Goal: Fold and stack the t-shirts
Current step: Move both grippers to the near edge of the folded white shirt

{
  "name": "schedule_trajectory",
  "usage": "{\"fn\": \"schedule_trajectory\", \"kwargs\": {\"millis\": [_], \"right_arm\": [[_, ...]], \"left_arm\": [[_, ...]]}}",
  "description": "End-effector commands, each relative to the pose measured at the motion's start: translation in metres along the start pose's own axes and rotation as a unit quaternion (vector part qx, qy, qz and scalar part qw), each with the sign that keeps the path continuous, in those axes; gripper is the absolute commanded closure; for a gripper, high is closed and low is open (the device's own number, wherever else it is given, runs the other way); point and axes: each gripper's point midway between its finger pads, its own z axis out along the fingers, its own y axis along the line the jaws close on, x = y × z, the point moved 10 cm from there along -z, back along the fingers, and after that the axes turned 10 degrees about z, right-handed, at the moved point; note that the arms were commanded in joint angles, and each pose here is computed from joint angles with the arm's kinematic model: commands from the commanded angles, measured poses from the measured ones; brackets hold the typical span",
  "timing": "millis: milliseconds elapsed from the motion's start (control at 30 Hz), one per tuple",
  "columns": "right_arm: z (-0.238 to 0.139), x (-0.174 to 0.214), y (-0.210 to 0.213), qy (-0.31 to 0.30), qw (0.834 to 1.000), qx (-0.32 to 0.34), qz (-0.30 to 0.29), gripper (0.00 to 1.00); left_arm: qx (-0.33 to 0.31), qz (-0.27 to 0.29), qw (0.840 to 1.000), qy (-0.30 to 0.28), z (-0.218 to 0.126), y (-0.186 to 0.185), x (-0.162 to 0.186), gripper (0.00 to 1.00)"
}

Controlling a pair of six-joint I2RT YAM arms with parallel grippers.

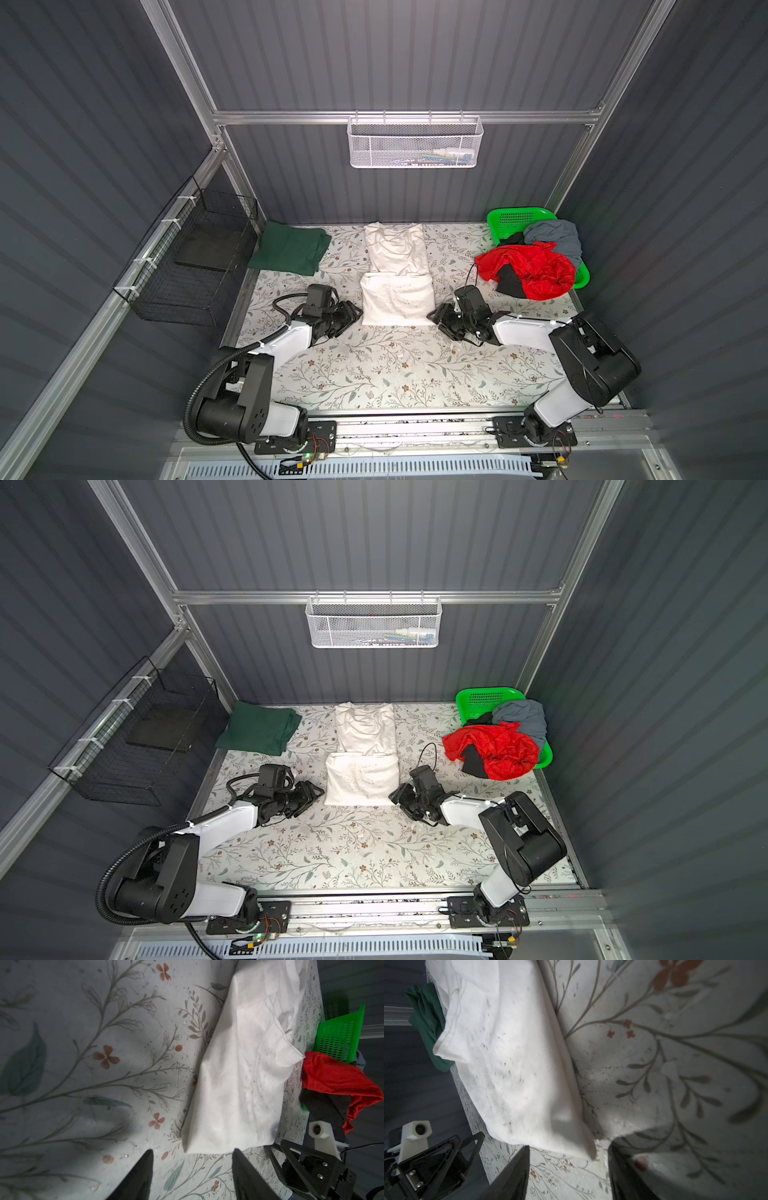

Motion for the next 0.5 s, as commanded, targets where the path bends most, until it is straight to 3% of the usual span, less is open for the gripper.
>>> {"fn": "schedule_trajectory", "kwargs": {"millis": [0, 300, 467], "right_arm": [[0.006, 0.004, -0.018, -0.002, 0.999, 0.028, 0.021, 0.4], [0.006, 0.005, -0.023, -0.009, 0.999, 0.027, 0.032, 0.46], [0.01, 0.007, -0.026, -0.004, 0.999, 0.025, 0.037, 0.54]], "left_arm": [[0.009, -0.025, 1.0, 0.016, 0.007, 0.006, 0.006, 0.41], [0.018, -0.038, 0.999, 0.026, 0.012, 0.009, 0.011, 0.41], [0.02, -0.037, 0.999, 0.031, 0.023, 0.008, 0.019, 0.44]]}}
